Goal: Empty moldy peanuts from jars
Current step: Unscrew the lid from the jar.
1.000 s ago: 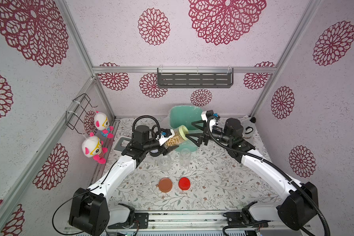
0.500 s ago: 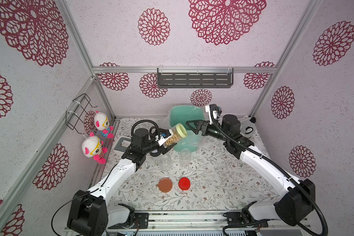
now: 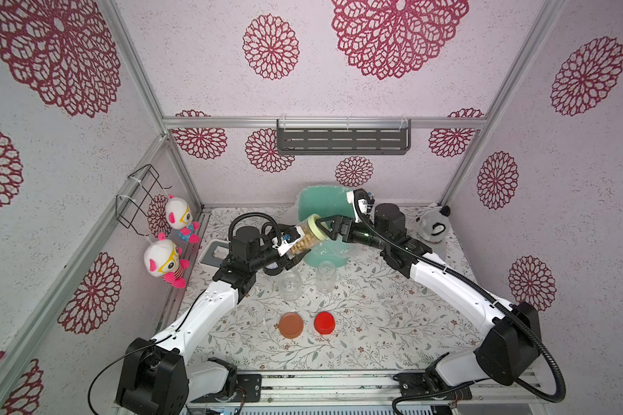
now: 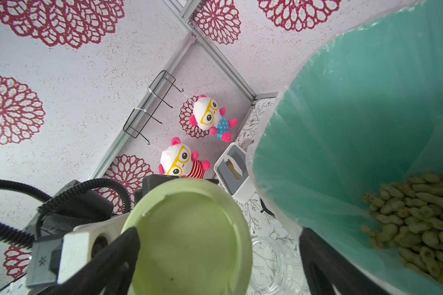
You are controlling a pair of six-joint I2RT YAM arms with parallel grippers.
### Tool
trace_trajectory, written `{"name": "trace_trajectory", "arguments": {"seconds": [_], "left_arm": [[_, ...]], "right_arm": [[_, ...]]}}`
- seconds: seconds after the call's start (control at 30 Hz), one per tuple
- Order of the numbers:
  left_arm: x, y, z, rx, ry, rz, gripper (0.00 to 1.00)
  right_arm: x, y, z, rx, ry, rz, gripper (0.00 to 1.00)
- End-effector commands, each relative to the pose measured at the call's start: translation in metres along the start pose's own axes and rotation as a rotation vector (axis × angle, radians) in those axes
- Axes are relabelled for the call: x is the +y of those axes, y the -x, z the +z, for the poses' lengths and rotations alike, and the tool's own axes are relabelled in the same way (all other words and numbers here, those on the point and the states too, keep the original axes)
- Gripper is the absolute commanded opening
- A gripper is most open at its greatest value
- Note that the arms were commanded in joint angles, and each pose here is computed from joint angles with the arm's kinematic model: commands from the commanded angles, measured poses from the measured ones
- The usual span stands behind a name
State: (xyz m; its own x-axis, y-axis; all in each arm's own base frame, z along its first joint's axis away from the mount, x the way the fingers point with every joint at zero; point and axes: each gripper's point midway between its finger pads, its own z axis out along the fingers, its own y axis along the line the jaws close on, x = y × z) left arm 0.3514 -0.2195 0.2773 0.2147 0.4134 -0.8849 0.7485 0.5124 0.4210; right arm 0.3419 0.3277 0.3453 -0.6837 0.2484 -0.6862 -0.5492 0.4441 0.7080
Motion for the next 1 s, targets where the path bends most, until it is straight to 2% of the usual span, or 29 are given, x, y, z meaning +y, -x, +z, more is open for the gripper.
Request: {"name": "trace_trajectory", "arguments": {"seconds": [0.0, 0.33, 0.57, 0.97], "left_arm": [[0.012, 0.039, -0.01, -0.12, 0.055, 0.077, 0.0], [0.011, 0.038, -0.009, -0.118, 0.049, 0.076, 0.0], [0.01, 0.037, -0.008, -0.115, 0.043, 0.074, 0.0], [0.01, 0.036, -0.007, -0.11, 0.038, 0.073, 0.0]], "right_arm": [[0.031, 0.021, -0.007, -0.069, 0.081, -0.038, 0.99], [0.034, 0.029, -0.019, -0.154, 0.093, -0.05, 0.99], [0.032, 0.017, -0.009, -0.073, 0.105, -0.053, 0.99], [0.027, 0.006, 0.0, -0.013, 0.102, -0.04, 0.99]]}}
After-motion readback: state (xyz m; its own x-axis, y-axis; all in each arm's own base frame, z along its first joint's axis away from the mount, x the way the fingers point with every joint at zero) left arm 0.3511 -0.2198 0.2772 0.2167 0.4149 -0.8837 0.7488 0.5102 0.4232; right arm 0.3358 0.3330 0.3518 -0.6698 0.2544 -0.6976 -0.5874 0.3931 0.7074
